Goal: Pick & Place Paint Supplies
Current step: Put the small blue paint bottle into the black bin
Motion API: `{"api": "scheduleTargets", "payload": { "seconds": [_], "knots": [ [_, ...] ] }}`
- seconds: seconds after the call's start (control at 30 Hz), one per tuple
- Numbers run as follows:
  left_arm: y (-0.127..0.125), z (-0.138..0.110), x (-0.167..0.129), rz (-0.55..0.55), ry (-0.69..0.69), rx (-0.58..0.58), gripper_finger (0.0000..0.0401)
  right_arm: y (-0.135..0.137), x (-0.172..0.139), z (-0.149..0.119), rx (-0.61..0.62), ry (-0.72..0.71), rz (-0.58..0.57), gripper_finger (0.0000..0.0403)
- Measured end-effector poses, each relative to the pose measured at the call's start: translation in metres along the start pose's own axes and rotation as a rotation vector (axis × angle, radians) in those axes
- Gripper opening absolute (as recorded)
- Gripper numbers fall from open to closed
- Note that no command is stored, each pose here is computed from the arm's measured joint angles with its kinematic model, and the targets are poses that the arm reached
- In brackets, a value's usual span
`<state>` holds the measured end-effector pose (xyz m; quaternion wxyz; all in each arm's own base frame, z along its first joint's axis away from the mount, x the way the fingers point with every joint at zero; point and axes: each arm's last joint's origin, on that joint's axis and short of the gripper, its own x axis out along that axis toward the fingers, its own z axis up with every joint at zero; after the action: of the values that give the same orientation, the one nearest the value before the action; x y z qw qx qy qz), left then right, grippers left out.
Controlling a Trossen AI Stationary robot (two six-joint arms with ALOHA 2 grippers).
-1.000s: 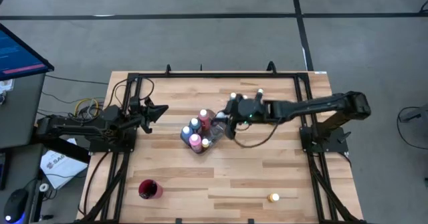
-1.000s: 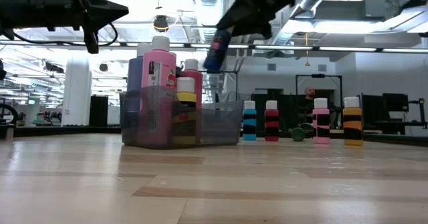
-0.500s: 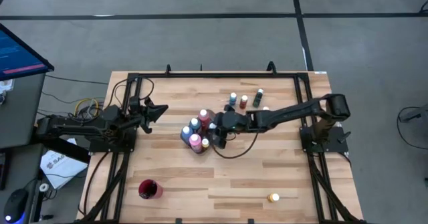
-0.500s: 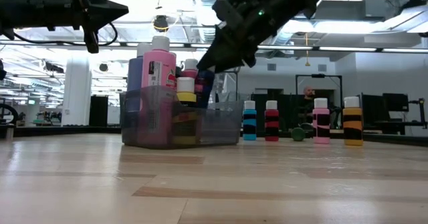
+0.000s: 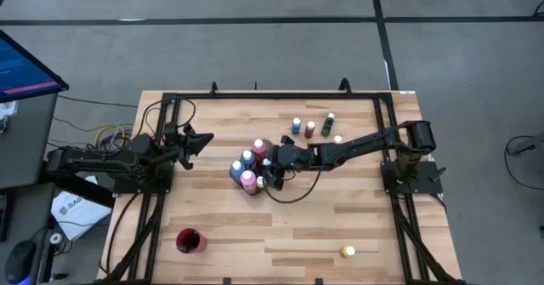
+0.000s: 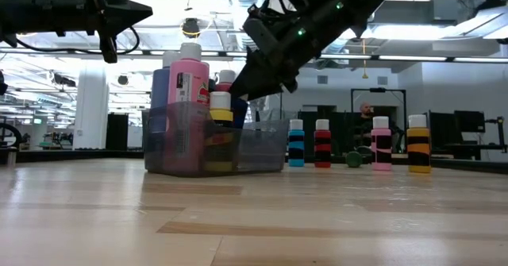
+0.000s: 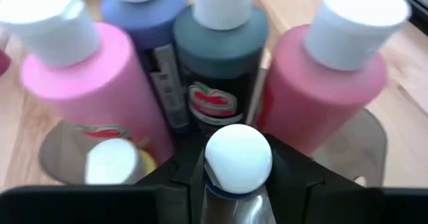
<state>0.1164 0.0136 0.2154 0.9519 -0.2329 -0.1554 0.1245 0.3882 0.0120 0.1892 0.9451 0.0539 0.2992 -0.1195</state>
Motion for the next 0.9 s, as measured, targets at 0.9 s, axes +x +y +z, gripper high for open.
{"api": "scheduleTargets", "payload": {
  "seconds": [0.9],
  "knots": [
    [-0.001,0.001,0.000,-0.007,-0.015,-0.005,0.0003,-0.002,0.020,-0.012,0.010,0.031,0.060,0.0139]
  ]
}}
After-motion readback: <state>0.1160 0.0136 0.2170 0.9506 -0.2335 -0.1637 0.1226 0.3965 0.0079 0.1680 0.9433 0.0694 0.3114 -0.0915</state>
